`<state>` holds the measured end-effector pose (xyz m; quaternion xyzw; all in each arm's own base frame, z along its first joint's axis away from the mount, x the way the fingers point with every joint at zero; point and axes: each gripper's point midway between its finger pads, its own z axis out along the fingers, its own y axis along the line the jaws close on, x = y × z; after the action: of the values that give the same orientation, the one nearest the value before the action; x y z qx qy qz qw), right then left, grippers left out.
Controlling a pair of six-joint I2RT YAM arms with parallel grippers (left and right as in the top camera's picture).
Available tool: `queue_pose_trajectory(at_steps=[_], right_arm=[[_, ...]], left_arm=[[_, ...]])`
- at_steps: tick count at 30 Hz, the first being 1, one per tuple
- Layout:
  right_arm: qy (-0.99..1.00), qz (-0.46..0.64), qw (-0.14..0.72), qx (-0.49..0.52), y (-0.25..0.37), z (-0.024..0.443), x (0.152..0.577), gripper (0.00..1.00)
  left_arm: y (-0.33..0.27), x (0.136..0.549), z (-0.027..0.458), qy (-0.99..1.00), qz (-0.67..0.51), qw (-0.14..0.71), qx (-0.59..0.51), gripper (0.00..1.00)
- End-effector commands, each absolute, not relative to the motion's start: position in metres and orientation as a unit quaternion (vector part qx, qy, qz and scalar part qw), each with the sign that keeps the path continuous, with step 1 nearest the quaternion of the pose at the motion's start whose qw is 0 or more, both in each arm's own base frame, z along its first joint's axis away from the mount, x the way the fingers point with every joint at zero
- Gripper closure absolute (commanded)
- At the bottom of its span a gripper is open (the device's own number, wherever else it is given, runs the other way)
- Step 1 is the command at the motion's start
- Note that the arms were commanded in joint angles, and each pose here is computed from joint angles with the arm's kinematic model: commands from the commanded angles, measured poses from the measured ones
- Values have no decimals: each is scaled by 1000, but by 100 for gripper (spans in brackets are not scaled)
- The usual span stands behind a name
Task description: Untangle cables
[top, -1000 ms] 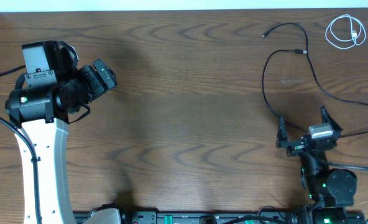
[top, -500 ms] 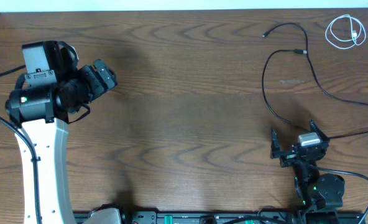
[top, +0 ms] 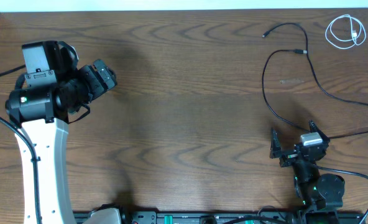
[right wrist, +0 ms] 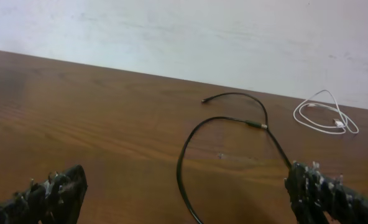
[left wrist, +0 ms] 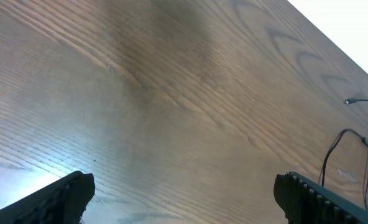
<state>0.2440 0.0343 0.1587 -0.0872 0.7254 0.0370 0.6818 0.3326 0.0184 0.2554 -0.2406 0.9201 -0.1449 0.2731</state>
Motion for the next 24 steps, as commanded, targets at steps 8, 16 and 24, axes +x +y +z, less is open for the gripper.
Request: queue_pose_trajectory(at_steps=[8, 16, 24], right_arm=[[726, 41, 682, -80, 33, 159, 244, 1], [726, 41, 682, -80, 33, 159, 244, 1], [726, 41, 682, -80, 33, 159, 244, 1]], left_arm=[[18, 333, 252, 921, -149, 266, -241, 2], [24, 333, 252, 926, -127, 275, -227, 2], [36, 327, 248, 897, -58, 383, -213, 2]])
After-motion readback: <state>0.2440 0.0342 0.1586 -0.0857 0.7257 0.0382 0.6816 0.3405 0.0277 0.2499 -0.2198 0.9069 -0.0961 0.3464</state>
